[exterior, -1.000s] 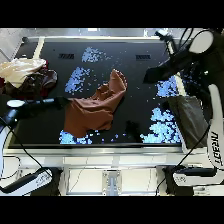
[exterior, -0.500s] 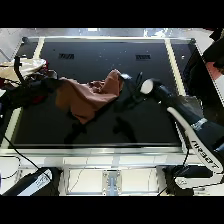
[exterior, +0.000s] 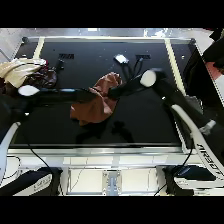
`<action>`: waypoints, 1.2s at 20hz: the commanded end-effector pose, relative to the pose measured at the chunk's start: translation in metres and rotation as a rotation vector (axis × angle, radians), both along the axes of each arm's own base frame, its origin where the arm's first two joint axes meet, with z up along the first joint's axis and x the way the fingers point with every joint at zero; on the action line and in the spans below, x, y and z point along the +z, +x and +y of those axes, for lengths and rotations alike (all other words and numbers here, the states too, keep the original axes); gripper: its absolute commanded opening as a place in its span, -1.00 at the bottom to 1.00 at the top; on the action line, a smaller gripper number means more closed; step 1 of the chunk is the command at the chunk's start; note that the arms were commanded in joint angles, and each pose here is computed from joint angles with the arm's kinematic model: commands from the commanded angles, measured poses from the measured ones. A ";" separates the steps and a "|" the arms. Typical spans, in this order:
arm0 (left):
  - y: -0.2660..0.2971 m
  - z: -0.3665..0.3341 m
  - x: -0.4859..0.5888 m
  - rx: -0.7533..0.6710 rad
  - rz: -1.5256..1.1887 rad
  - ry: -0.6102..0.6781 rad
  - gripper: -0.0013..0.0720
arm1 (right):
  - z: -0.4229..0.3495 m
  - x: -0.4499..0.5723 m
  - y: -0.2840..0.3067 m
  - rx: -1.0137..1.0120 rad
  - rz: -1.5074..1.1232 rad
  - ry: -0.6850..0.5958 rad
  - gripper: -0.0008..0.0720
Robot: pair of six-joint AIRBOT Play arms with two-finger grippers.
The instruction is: Fold the shirts.
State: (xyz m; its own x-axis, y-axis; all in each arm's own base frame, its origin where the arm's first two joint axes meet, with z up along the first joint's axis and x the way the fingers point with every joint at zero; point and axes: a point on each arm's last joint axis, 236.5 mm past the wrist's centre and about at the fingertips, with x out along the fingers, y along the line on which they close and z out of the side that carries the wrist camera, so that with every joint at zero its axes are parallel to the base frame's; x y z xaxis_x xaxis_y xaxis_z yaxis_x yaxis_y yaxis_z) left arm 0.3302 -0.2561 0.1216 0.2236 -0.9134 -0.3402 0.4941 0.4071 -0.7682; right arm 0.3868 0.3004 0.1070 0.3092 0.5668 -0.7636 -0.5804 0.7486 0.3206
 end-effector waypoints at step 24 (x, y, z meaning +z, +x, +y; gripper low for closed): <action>-0.048 0.176 -0.204 0.119 0.614 0.549 0.95 | -0.025 -0.170 -0.010 0.043 0.460 -0.320 0.27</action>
